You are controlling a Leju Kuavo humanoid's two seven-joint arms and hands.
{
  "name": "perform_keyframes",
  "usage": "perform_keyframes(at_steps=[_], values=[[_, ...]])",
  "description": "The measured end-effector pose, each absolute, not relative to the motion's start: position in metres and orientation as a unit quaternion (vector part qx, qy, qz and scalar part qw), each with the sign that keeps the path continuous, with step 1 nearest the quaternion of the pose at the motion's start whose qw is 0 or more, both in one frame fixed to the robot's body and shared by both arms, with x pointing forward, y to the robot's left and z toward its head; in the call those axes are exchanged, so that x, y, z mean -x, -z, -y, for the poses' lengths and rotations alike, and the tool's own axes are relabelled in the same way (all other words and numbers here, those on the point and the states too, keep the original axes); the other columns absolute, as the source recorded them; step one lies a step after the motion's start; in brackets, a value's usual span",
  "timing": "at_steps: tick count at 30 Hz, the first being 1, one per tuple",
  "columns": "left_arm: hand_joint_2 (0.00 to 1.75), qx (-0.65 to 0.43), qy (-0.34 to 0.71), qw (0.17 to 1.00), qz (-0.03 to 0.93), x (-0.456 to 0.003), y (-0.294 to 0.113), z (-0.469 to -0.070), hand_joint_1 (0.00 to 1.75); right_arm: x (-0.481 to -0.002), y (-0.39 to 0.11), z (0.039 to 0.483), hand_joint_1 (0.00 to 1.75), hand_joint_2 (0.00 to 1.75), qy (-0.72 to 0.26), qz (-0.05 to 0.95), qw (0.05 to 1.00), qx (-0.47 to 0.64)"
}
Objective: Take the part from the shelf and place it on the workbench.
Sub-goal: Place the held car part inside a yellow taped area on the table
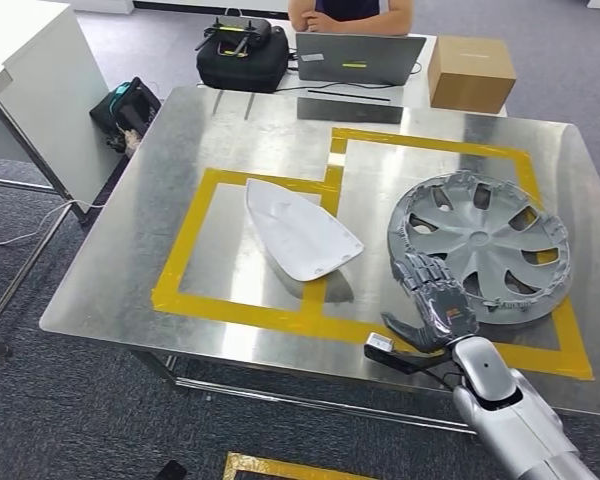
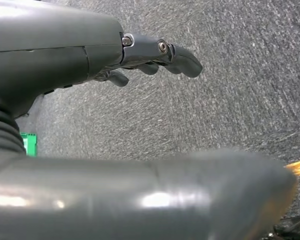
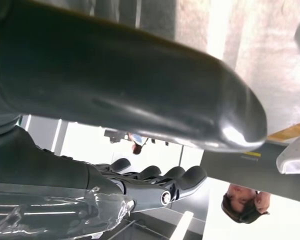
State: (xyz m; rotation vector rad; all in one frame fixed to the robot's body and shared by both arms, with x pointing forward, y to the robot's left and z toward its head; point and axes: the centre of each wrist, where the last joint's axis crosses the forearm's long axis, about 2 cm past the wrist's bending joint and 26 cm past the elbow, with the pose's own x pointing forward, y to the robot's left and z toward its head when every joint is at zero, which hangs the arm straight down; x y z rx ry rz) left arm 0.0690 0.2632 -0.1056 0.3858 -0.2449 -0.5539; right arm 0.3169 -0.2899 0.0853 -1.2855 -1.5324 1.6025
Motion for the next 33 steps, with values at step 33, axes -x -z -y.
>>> perform_keyframes(at_steps=[33], values=[[0.0, -0.191, 0.247, 0.943, 0.114, -0.064, 0.106, -0.263, 0.0, -0.293, -0.102, 0.259, 0.0, 0.0, -0.599, 0.612, 0.227, 0.465]])
